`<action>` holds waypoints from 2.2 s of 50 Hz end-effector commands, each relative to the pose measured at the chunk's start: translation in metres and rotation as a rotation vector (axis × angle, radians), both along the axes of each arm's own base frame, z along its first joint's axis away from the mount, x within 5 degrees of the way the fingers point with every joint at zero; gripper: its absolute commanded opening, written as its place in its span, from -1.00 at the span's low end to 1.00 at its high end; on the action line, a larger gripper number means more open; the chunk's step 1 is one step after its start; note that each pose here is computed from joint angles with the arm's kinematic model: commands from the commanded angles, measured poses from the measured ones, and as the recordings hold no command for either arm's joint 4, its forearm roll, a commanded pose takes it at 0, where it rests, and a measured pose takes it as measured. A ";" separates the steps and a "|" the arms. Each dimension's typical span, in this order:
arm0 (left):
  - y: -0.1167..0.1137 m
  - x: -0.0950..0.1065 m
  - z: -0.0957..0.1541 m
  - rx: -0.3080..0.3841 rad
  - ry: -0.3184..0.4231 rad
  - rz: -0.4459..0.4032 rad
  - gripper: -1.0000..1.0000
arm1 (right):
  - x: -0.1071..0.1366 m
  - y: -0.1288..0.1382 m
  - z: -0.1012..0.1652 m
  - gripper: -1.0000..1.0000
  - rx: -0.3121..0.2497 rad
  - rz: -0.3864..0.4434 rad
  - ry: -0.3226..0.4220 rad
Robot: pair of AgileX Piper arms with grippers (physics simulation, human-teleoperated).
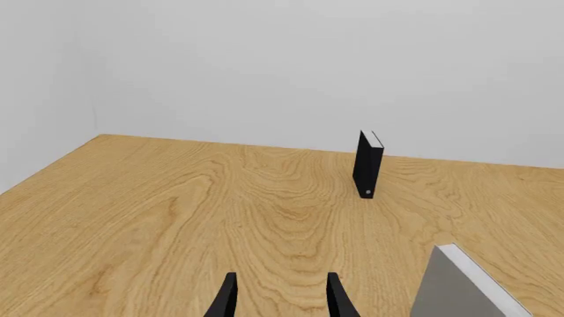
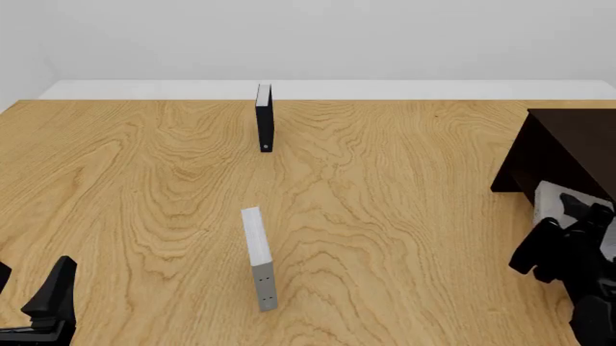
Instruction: Pick up the book on the right and place it on the cabinet shelf.
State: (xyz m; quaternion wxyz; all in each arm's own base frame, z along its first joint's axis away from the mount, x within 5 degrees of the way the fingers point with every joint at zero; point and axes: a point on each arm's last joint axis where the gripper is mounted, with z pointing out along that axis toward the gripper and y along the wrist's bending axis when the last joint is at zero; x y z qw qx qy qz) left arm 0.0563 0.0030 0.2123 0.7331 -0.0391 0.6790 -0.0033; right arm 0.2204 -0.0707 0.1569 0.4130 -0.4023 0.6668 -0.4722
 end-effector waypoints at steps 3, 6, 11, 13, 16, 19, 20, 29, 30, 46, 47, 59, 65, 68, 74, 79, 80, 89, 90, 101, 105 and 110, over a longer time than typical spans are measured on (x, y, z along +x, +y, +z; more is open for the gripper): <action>0.000 0.000 0.000 -0.001 0.000 0.000 1.00 | 0.001 0.003 0.000 1.00 0.011 0.011 -0.005; 0.000 0.000 0.000 0.000 0.000 -0.001 1.00 | 0.003 0.004 0.002 1.00 0.026 0.015 -0.012; 0.000 0.000 0.000 0.000 0.000 0.000 1.00 | 0.004 0.008 0.001 1.00 0.034 0.028 -0.005; 0.000 0.000 0.000 0.000 0.000 -0.001 1.00 | 0.005 0.009 0.003 1.00 0.055 0.030 -0.007; 0.000 0.000 0.000 0.000 0.000 -0.001 1.00 | 0.006 0.010 0.002 1.00 0.065 0.032 -0.007; 0.000 0.000 0.000 0.000 0.000 -0.001 1.00 | 0.006 0.011 -0.002 1.00 0.064 0.039 -0.001; 0.000 0.000 0.000 0.000 0.000 -0.001 1.00 | 0.006 0.012 -0.004 1.00 0.060 0.041 0.003; 0.000 0.000 0.000 0.000 0.001 0.000 1.00 | 0.010 0.016 -0.008 1.00 0.075 0.060 0.013; 0.000 0.000 0.000 0.000 0.001 0.000 1.00 | 0.011 0.017 -0.006 1.00 0.088 0.062 0.010; 0.000 0.000 0.000 -0.001 0.002 0.002 1.00 | 0.014 0.022 -0.016 1.00 0.081 0.087 0.027; 0.000 0.000 0.000 -0.002 0.001 0.001 1.00 | 0.015 0.022 -0.015 1.00 0.085 0.089 0.024; 0.000 0.000 0.000 -0.002 0.001 0.000 1.00 | 0.016 0.025 -0.008 1.00 0.082 0.101 0.000; 0.000 0.000 0.000 -0.002 0.001 0.000 1.00 | 0.016 0.025 -0.005 1.00 0.085 0.099 -0.012; 0.000 0.000 0.000 -0.002 0.001 0.000 1.00 | 0.016 0.024 -0.004 1.00 0.080 0.097 -0.017; 0.000 0.000 0.000 -0.002 0.001 -0.001 1.00 | 0.015 0.023 -0.004 1.00 0.079 0.093 -0.020; 0.000 0.000 0.000 -0.002 0.001 0.000 1.00 | 0.012 0.022 -0.005 1.00 0.075 0.088 -0.016; 0.000 0.000 0.000 -0.004 0.001 0.000 1.00 | 0.011 0.021 -0.006 1.00 0.072 0.082 -0.013; 0.000 0.000 0.000 -0.003 0.001 0.001 1.00 | 0.004 0.016 -0.002 1.00 0.065 0.055 -0.020; 0.000 0.000 0.000 -0.003 0.001 0.000 1.00 | 0.004 0.016 -0.002 1.00 0.062 0.056 -0.020; 0.000 0.000 0.000 -0.003 0.001 0.000 1.00 | -0.004 0.011 -0.001 1.00 0.060 0.025 -0.025; 0.000 0.000 0.000 -0.003 0.001 0.000 1.00 | -0.006 0.009 -0.001 1.00 0.056 0.017 -0.028; 0.000 0.000 0.000 -0.004 0.001 0.001 1.00 | -0.008 0.007 -0.001 1.00 0.047 0.006 -0.032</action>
